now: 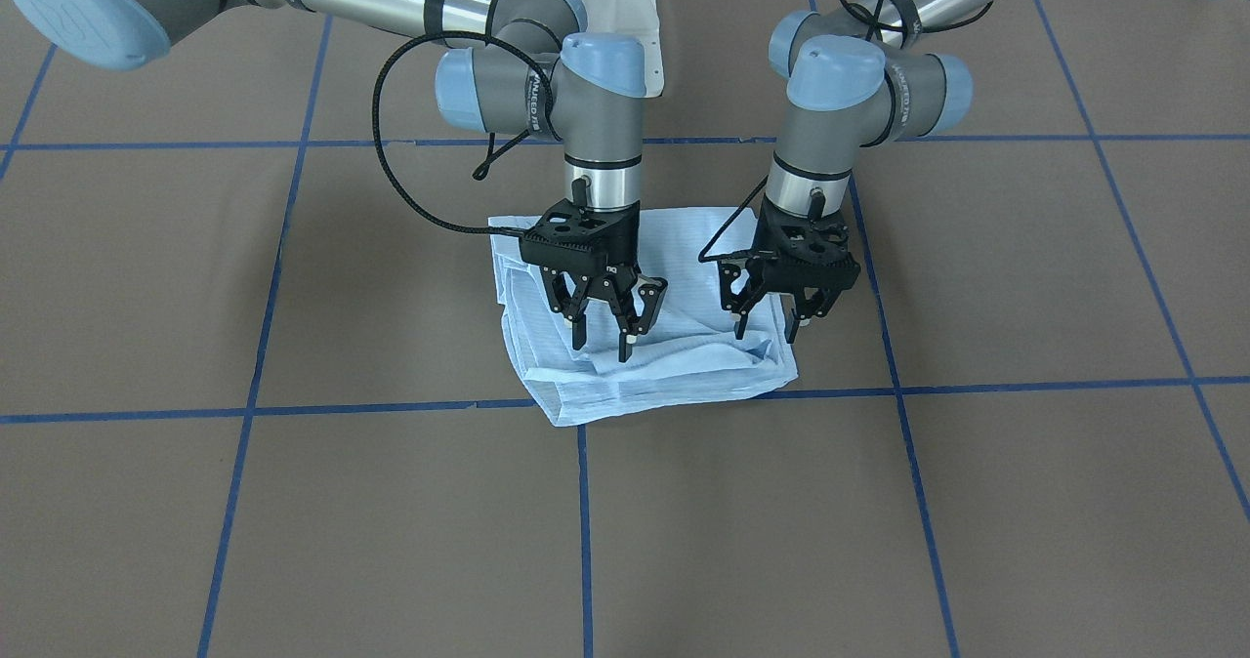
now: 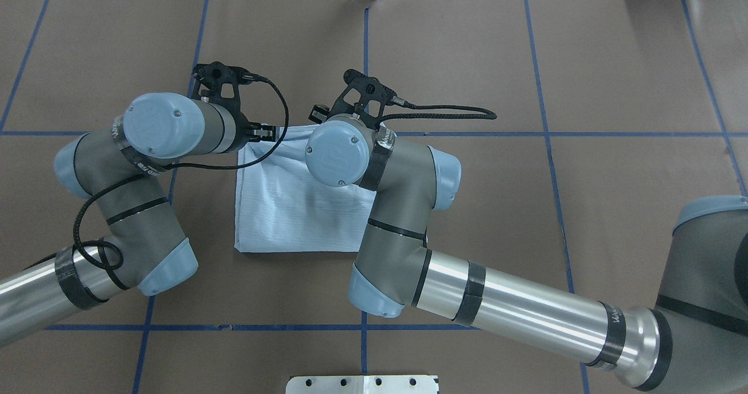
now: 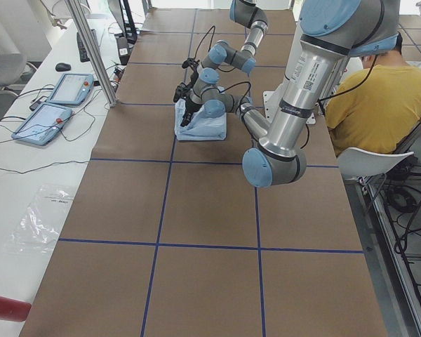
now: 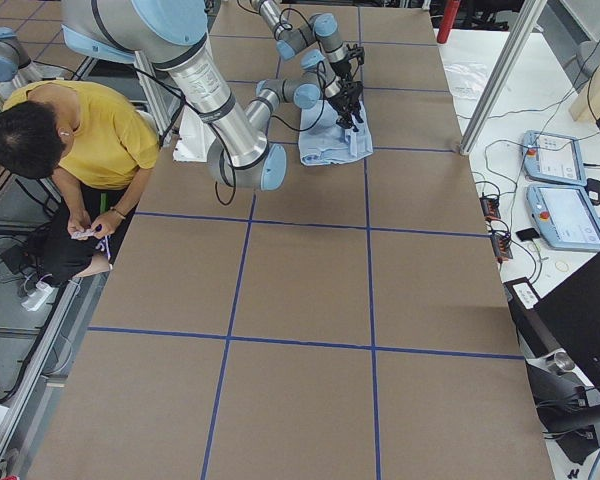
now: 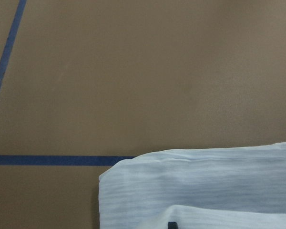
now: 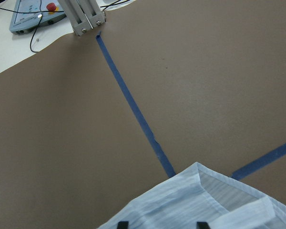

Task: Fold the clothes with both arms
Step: 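Lay the near edge onto the far half and release both grippers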

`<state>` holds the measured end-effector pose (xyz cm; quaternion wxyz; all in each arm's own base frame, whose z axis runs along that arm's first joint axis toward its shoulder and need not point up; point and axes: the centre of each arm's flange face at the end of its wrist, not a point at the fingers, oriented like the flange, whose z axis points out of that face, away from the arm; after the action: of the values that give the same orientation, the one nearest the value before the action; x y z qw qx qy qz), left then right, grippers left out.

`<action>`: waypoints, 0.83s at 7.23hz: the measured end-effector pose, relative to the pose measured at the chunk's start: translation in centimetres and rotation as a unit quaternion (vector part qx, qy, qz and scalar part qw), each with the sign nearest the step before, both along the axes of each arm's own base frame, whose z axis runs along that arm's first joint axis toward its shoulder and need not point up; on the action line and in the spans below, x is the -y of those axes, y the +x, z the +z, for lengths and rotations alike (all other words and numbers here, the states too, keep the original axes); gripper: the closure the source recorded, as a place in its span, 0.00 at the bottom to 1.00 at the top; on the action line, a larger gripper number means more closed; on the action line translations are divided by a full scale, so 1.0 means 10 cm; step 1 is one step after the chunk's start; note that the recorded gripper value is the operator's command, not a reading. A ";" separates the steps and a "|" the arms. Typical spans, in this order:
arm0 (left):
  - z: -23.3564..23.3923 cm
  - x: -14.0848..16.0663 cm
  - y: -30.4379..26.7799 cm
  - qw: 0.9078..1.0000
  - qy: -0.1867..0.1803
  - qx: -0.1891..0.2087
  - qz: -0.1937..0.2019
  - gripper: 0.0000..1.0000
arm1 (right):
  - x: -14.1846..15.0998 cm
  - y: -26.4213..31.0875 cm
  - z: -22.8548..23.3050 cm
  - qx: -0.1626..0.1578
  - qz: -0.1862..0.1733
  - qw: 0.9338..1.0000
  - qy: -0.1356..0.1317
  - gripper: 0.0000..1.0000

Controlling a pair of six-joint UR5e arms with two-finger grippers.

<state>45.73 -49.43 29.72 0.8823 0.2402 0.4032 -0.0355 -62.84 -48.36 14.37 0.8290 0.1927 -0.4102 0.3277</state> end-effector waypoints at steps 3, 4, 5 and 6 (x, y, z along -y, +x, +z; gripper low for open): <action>0.13 -0.10 0.14 1.000 -0.002 0.011 0.028 0.00 | 0.11 0.17 -0.01 0.004 -0.027 1.000 -0.002 0.00; 0.22 -0.17 0.29 0.999 -0.009 0.019 0.038 0.00 | 0.11 0.21 0.06 0.001 -0.031 1.000 -0.001 0.00; 0.32 -0.18 0.40 0.999 -0.013 0.029 0.041 0.00 | 0.11 0.24 0.11 -0.002 -0.033 0.999 0.000 0.00; 0.36 -0.14 0.43 0.999 -0.012 0.036 0.036 0.01 | 0.12 0.26 0.13 -0.003 -0.033 0.999 0.001 0.00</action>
<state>50.01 -47.99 33.35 0.8998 0.2166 0.3788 0.0000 -60.23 -49.56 15.71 0.8407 0.1807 -0.4138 0.2988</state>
